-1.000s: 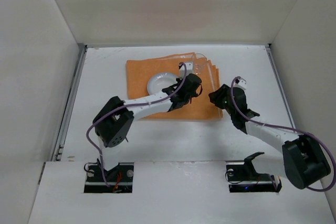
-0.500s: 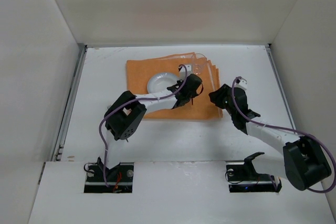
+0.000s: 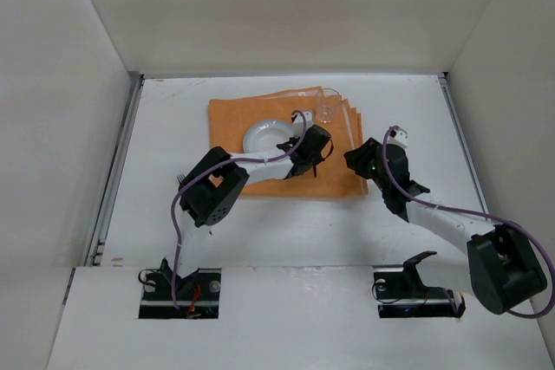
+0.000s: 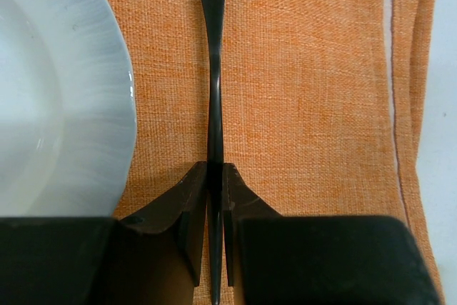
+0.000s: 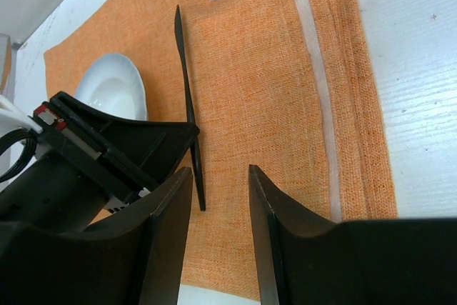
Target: Set the dinner table for one person
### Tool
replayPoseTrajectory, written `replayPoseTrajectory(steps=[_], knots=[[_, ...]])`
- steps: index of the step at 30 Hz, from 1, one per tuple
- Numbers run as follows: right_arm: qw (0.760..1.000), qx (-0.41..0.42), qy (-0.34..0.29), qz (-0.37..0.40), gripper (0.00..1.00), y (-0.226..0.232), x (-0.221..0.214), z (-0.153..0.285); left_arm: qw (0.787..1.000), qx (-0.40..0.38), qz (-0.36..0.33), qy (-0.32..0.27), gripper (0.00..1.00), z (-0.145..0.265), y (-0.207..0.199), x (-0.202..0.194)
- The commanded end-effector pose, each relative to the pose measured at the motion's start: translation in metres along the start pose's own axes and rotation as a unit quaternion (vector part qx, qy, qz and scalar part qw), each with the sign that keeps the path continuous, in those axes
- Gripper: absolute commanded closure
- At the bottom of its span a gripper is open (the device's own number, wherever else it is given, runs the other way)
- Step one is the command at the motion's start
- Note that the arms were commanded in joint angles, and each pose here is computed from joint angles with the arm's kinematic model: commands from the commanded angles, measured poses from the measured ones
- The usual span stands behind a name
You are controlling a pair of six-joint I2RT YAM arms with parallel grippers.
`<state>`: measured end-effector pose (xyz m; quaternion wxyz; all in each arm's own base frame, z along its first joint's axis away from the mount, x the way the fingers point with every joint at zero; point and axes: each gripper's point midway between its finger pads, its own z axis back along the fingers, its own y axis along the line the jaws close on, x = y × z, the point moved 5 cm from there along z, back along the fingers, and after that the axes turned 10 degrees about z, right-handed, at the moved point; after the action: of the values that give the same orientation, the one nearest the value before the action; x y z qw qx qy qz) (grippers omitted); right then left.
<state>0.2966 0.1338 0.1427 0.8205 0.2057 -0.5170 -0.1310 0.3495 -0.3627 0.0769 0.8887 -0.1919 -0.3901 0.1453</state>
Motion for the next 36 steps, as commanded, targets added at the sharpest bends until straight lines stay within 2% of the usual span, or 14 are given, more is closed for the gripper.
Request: replayPoseTrajectory(steps=[1,7,13,18,23,24,26,29,32,36], knots=[[1.0,0.012,-0.018,-0.008,0.57,0.004,0.008,-0.003,1.0,-0.014,0.016,-0.015,0.95,0.001,-0.013,0.018],[1.0,0.012,-0.017,-0.008,0.57,0.004,0.007,-0.005,1.0,-0.002,0.007,-0.009,0.92,-0.009,-0.004,0.014],[1.0,0.013,-0.018,-0.008,0.57,0.004,0.007,-0.004,1.0,-0.008,0.003,-0.017,0.73,0.0,-0.007,0.02],[1.0,0.011,-0.02,-0.008,0.54,0.004,0.008,-0.004,0.998,-0.029,-0.002,-0.051,0.62,0.036,-0.015,0.046],[1.0,0.01,-0.025,-0.007,0.55,0.004,0.01,-0.003,0.992,-0.073,-0.016,-0.103,0.61,0.097,-0.014,0.073],[1.0,0.01,-0.025,-0.007,0.58,0.004,0.01,-0.003,0.991,-0.078,-0.018,-0.112,0.62,0.108,-0.007,0.076],[1.0,0.014,-0.02,-0.007,0.72,0.005,0.008,-0.003,0.99,-0.069,-0.013,-0.126,0.65,0.127,0.015,0.082],[1.0,0.023,-0.018,0.002,0.84,0.012,0.008,-0.003,0.986,-0.015,0.003,-0.167,0.7,0.153,0.074,0.087],[1.0,0.018,-0.014,0.007,0.85,0.011,0.004,-0.006,0.978,0.068,0.019,-0.195,0.73,0.182,0.148,0.09],[1.0,0.022,-0.008,0.009,0.83,0.014,0.001,-0.008,0.969,0.149,0.06,-0.185,0.73,0.212,0.223,0.076]])
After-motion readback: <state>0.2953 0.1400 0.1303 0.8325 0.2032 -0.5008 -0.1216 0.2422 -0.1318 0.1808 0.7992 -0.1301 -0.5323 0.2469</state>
